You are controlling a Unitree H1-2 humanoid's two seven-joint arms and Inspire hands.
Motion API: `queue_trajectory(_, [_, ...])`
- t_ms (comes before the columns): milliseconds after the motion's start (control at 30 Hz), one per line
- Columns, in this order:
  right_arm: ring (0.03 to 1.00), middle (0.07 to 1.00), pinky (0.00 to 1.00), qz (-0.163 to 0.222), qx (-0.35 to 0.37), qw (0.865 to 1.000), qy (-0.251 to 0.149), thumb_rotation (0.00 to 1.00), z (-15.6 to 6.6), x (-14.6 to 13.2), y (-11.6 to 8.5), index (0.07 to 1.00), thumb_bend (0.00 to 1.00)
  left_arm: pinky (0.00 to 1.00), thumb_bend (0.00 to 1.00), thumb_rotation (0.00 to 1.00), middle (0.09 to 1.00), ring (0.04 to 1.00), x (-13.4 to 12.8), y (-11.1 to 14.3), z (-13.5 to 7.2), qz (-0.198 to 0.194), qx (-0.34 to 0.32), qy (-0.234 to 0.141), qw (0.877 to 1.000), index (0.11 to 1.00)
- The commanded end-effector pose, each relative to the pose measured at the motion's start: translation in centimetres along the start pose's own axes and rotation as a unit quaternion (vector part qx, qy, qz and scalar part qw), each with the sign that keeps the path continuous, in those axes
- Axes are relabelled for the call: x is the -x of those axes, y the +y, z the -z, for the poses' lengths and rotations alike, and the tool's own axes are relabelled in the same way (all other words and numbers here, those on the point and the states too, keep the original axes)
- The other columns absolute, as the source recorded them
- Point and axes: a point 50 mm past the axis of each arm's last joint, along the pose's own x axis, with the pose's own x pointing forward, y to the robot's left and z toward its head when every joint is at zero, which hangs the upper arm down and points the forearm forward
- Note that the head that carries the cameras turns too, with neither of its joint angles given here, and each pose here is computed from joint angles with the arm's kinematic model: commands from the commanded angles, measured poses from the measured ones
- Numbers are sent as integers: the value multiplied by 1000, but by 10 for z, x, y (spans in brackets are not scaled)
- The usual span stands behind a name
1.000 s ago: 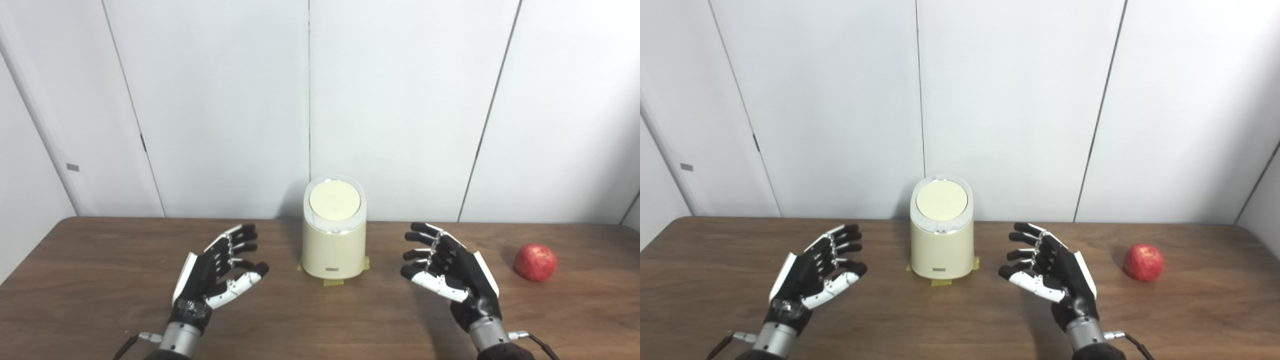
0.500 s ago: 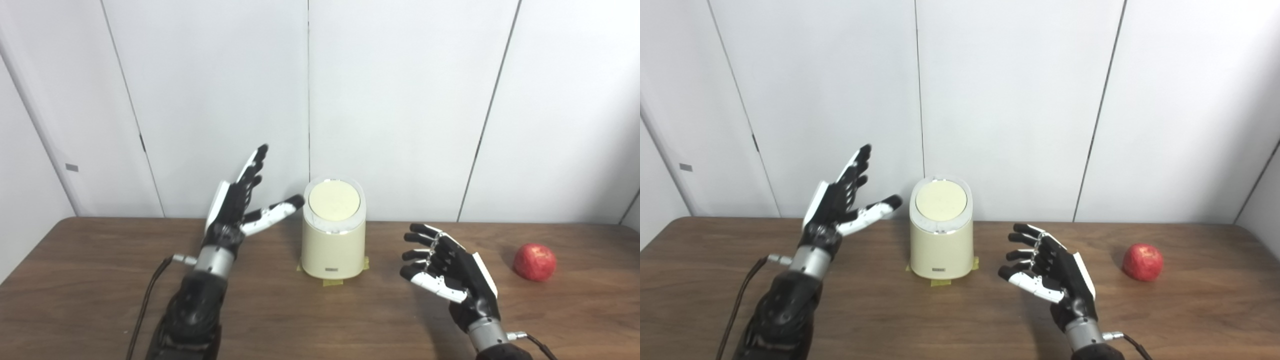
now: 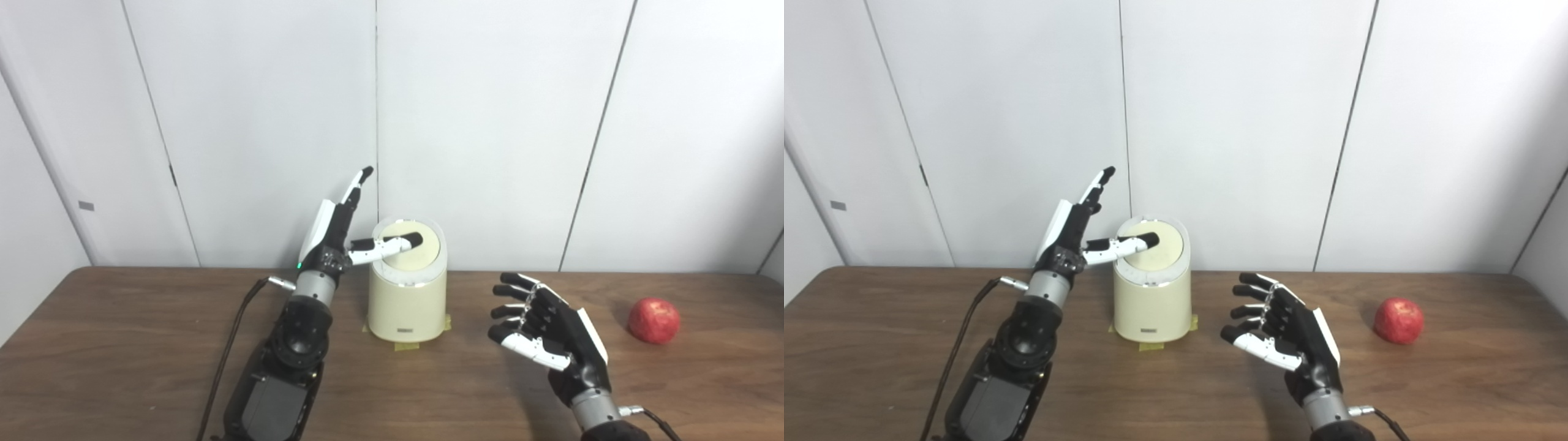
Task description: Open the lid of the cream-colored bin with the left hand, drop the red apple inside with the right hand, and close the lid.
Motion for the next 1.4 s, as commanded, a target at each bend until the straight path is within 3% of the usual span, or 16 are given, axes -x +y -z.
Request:
queue_trajectory(0, [571, 695, 441, -4, 1, 999, -54, 214, -24, -10, 6, 703, 844, 900, 967, 296, 1000, 1000, -21, 6, -31, -26, -11, -62, 998, 1000])
queue_trajectory(200, [575, 701, 445, -8, 0, 998, -55, 219, -24, -10, 6, 708, 851, 907, 930, 234, 1000, 1000, -26, 1, -27, -29, -32, -49, 998, 1000])
queue_trajectory(367, [591, 706, 447, -10, 6, 998, -59, 243, -25, -10, 7, 704, 864, 830, 836, 135, 1000, 1000, -25, -2, -19, -30, -53, -41, 997, 1000])
queue_trajectory(400, [585, 706, 446, -10, 6, 998, -60, 244, -25, -10, 7, 702, 863, 842, 779, 75, 1000, 1000, -24, -2, -18, -30, -60, -43, 997, 1000])
queue_trajectory(600, [585, 709, 444, -12, 7, 998, -59, 242, -25, -9, 7, 702, 856, 909, 723, 6, 1000, 1000, -23, -3, -15, -30, -96, -57, 993, 1000])
queue_trajectory(767, [585, 705, 446, -13, 8, 998, -58, 241, -26, -9, 9, 699, 859, 731, 693, 0, 1000, 976, -24, -6, -13, -31, -166, -48, 984, 1000])
queue_trajectory(900, [586, 702, 442, -14, 4, 998, -58, 221, -27, -9, 11, 697, 849, 747, 781, 30, 995, 944, -23, -10, -13, -28, -274, -57, 960, 1000])
queue_trajectory(1033, [587, 703, 441, -14, 1, 998, -58, 221, -28, -9, 12, 700, 844, 795, 870, 3, 1000, 957, -22, -12, -15, -15, -386, -69, 920, 1000])
queue_trajectory(1167, [590, 701, 443, -14, 3, 998, -55, 228, -28, -9, 13, 700, 851, 781, 918, 1, 1000, 966, -20, -12, -18, 10, -468, -78, 880, 1000])
queue_trajectory(1367, [594, 695, 449, -11, 7, 998, -55, 241, -28, -9, 13, 697, 857, 737, 965, 0, 992, 910, -16, -9, -22, 26, -518, -78, 851, 1000])
